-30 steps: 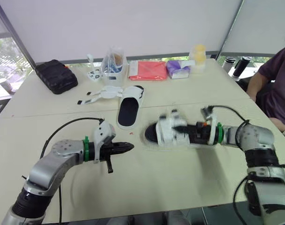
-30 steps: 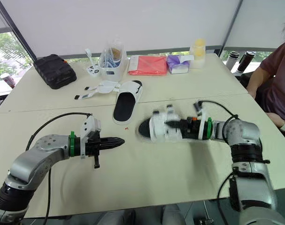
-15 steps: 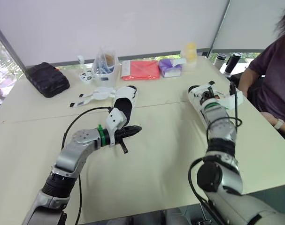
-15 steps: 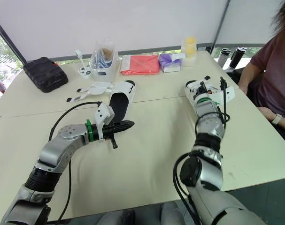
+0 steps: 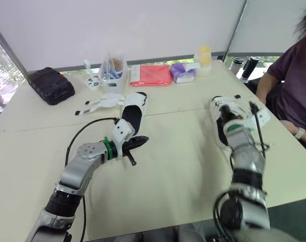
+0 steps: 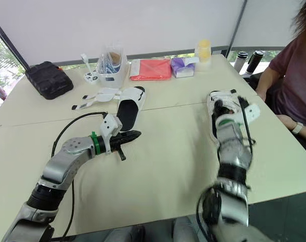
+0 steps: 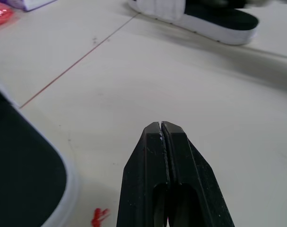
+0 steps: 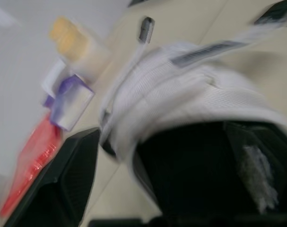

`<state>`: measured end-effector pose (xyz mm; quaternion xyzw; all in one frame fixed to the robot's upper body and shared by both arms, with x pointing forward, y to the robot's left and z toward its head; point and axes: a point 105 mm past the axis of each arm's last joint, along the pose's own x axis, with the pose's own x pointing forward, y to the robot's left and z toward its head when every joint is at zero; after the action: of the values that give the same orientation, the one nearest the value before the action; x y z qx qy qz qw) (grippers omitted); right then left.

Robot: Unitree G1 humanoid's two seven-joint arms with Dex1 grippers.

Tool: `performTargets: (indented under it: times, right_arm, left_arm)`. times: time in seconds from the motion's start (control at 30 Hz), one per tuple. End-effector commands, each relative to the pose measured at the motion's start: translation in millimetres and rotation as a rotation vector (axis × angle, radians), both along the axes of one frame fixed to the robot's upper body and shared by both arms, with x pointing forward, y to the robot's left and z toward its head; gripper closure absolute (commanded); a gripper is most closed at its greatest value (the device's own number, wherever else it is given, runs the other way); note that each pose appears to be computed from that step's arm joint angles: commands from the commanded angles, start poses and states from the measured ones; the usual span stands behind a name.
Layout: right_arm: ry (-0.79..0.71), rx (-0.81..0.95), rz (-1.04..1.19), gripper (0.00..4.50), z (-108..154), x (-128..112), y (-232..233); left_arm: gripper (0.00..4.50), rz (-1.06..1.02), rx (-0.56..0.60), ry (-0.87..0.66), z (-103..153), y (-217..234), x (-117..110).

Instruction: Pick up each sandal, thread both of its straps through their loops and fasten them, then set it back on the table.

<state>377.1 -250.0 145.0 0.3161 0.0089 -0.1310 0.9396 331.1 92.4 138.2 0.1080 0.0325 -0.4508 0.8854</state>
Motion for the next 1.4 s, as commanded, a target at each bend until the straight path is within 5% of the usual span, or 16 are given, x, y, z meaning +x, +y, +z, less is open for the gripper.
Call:
performTargets:
  times: [0.03,0.2,0.37,0.47,0.57,0.7,0.73,0.97,1.2,1.4]
  right_arm:
    - [-0.099,-0.191,0.167,0.04,36.8,-42.6,38.6]
    - [-0.148,-0.709,0.462,0.04,40.5,-77.1,86.4]
    - [-0.253,-0.956,0.563,0.04,47.3,-79.2,112.6]
    - [-0.349,-1.115,0.588,0.00,54.6,-72.3,130.7]
    - [-0.412,-1.192,0.600,0.00,55.2,-68.1,144.2]
    - [-0.435,-1.217,0.590,0.00,51.9,-62.8,149.0]
    - [-0.439,-1.219,0.588,0.00,51.4,-61.3,150.0]
    - [-0.465,-1.255,0.566,0.00,52.6,-50.3,151.1]
    - [-0.478,-1.257,0.563,0.00,50.1,-44.7,155.9]
    - [-0.483,-1.254,0.558,0.00,48.0,-45.1,159.3]
  left_arm:
    - [4.50,0.062,-0.015,-0.088,17.6,5.6,12.4]
    - [4.50,0.209,0.005,-0.178,29.6,19.2,40.4]
    - [4.50,0.335,0.176,-0.348,39.8,35.6,69.9]
    - [3.59,0.332,0.306,-0.419,38.0,36.4,84.0]
    - [2.12,0.336,0.495,-0.558,39.2,38.1,96.0]
    - [0.14,0.329,0.602,-0.664,39.4,31.0,106.9]
    - [0.05,0.322,0.631,-0.692,38.9,28.7,109.4]
    - [0.05,0.376,0.627,-0.709,39.2,10.7,130.0]
    - [0.05,0.427,0.856,-0.737,37.4,-5.1,147.9]
    - [2.88,0.428,0.988,-0.720,26.3,-1.0,150.1]
